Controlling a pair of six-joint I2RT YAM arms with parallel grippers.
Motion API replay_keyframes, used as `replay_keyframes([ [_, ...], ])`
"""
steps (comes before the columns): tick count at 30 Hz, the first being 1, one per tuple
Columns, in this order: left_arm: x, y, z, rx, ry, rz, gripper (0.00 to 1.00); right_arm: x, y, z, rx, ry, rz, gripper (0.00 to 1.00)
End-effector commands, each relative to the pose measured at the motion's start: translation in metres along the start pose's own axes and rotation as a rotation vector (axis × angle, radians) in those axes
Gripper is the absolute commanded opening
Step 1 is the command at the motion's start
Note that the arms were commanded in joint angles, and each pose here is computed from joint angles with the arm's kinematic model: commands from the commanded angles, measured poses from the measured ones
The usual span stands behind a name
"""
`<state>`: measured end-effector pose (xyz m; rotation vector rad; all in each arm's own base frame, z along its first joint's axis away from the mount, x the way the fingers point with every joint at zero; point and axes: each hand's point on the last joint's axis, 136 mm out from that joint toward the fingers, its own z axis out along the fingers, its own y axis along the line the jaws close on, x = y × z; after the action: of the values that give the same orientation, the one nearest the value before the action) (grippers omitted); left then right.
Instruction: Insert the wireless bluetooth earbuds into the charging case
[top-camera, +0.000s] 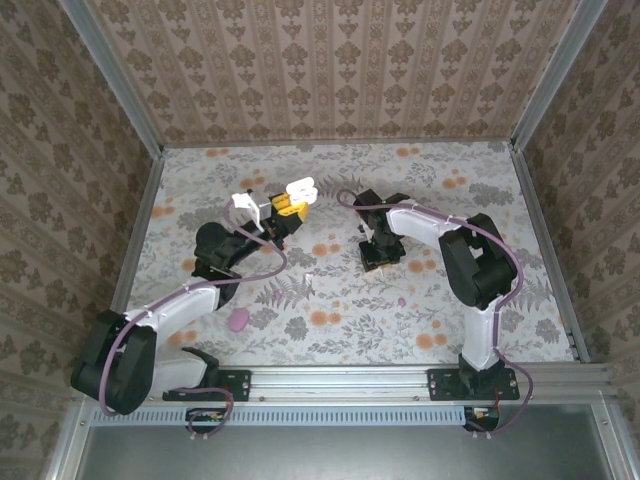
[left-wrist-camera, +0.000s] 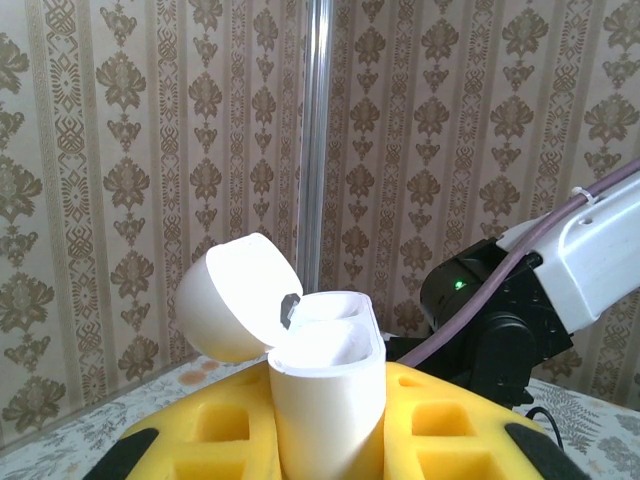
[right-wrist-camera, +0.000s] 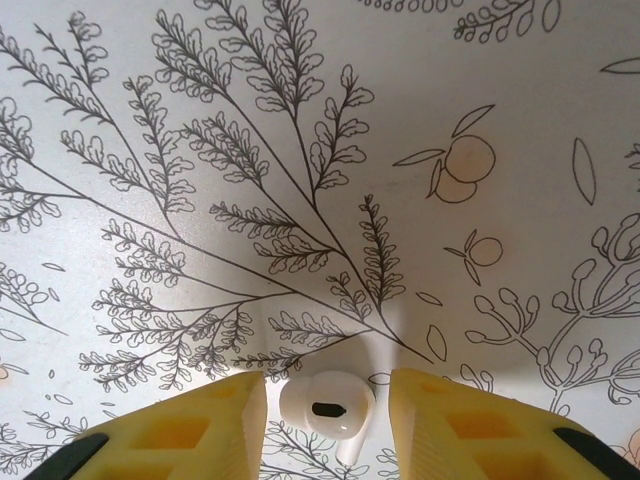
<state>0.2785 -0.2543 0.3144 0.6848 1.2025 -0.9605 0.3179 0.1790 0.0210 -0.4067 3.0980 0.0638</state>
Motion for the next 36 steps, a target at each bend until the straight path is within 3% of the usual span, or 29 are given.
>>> replay_keyframes([
  [1, -0.016, -0.002, -0.002, 0.001, -0.041, 0.045, 0.16, 0.010, -0.001, -0.001, 0.035, 0.047, -0.020, 0.39],
  [36, -0.016, -0.004, 0.001, 0.014, -0.031, 0.037, 0.16, 0.003, -0.005, 0.007, 0.089, 0.016, -0.021, 0.37],
])
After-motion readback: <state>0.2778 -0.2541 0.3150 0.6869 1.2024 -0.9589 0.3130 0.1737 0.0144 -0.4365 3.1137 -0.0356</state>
